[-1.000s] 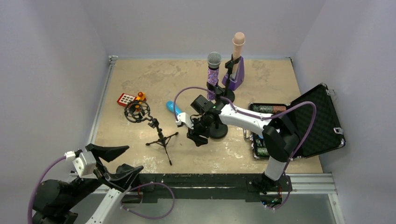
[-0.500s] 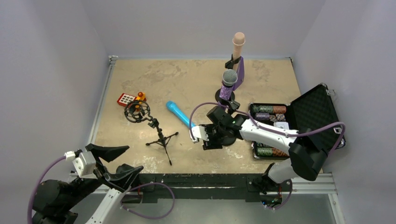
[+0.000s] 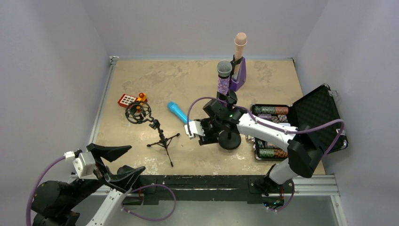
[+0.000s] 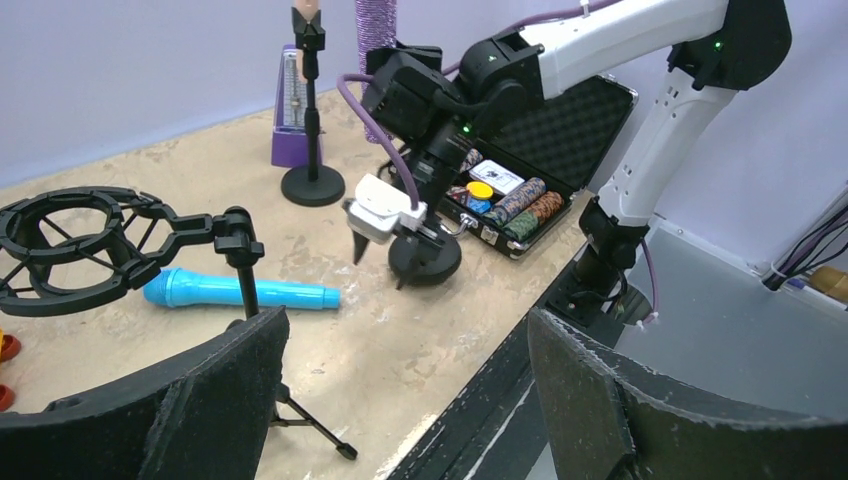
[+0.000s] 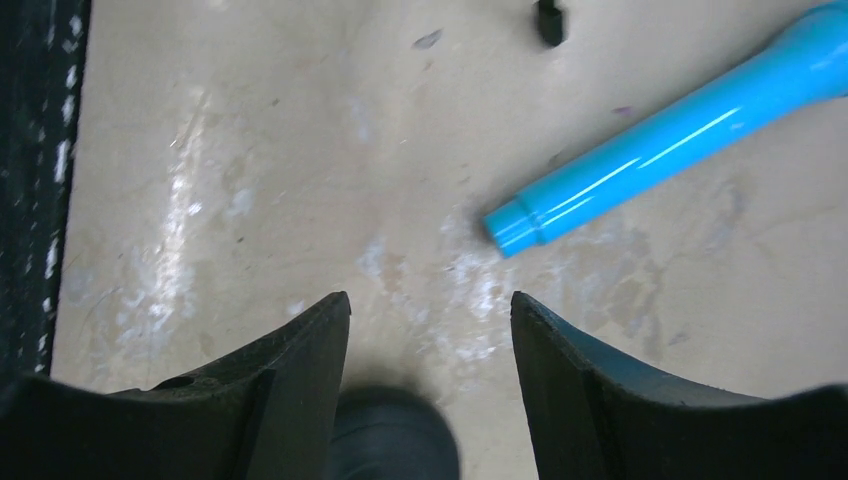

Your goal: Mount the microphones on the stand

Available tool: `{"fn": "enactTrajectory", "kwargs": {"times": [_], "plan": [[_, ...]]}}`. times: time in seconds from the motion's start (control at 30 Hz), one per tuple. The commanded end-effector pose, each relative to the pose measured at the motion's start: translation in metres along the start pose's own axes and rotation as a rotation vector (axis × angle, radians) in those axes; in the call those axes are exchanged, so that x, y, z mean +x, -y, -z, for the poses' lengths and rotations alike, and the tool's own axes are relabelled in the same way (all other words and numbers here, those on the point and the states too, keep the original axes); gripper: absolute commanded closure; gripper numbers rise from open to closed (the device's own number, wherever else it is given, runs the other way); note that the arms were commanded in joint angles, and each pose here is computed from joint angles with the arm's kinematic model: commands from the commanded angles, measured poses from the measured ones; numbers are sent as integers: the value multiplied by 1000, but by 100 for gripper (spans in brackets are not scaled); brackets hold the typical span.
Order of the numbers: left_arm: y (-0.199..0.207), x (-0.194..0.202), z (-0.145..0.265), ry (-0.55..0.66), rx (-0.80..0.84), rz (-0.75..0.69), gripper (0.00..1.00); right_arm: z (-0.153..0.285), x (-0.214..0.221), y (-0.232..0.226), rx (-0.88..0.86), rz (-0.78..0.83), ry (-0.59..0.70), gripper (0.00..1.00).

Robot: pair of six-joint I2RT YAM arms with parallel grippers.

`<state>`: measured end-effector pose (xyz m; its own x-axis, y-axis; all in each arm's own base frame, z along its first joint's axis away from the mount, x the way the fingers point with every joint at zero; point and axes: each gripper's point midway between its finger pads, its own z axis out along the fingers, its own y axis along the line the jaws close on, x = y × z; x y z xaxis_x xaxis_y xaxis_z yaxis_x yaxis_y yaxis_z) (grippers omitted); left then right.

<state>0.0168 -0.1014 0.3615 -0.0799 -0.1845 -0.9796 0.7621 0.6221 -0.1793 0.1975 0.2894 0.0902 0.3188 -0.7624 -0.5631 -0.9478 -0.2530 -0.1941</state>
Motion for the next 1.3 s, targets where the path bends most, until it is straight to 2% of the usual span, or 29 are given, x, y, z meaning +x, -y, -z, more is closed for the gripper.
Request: {"fn": "enactTrajectory", "kwargs": {"times": [0.0,0.13,0.47,0.7,0.87,1.03,1.17,1.27], "plan": [[3,-9,-6,18,24,19,7,38,-64,70,228,61,124,37],[3,-9,-6,18,18,20,7,48,-75,89,298,52,136,37],[2,-7,-12,12,30,35,7,20,-57,75,251,38,140,36],[5,-13,-11,29,39,44,7,57,-101,134,372,79,134,36],[6,-13,-8,26,34,47,7,81,-109,189,509,83,87,36],[5,-11,-7,20,28,46,7,106,-113,230,591,24,137,35],[3,-9,-9,14,26,48,7,83,-99,226,583,50,142,35],[2,-5,-12,6,26,54,7,38,-65,200,519,55,90,35]]}}
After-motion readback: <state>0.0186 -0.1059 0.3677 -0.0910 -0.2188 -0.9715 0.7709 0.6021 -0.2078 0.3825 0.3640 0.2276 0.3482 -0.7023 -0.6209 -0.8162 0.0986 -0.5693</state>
